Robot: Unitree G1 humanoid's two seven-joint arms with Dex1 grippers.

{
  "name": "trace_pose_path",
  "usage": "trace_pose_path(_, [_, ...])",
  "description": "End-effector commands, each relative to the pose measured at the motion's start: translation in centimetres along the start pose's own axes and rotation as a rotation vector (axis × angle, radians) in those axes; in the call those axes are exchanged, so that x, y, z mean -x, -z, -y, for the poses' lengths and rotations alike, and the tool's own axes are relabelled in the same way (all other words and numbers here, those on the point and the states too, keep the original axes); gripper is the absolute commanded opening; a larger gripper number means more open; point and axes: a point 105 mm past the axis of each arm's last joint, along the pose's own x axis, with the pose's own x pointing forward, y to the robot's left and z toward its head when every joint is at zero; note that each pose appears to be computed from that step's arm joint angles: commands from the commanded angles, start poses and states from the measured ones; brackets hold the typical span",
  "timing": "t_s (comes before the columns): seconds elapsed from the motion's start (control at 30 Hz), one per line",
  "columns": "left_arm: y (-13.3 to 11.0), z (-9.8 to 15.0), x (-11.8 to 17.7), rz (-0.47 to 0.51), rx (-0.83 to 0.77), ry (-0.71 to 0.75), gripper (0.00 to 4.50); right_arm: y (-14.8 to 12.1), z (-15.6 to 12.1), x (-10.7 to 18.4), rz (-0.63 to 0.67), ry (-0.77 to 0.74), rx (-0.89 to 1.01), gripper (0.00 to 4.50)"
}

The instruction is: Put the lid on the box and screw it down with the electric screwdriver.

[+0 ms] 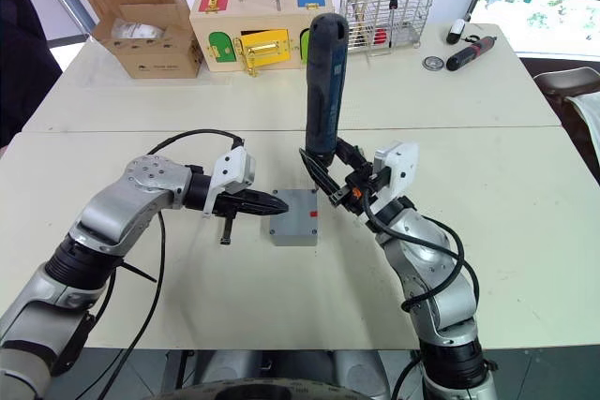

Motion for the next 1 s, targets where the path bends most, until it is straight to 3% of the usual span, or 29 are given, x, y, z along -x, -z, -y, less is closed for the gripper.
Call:
trace_pose_path(0.03, [0.7,0.2,0.2,-0.024,0.015,-0.002,0.00,-1.8,-0.8,-0.3,0.089,-0.030,0.031,1.77])
trace_pose_path(0.73, [0.7,0.1,0.0,-0.021,0.021,-0.023,0.00,-0.6,-0.7,-1.0,0.082,-0.037,0.040,1.77])
trace_pose_path(1.0, [0.6,0.0,0.1,-0.024,0.019,-0.029,0.00,1.7,-1.6,-0.2,0.000,-0.086,-0.003,1.77])
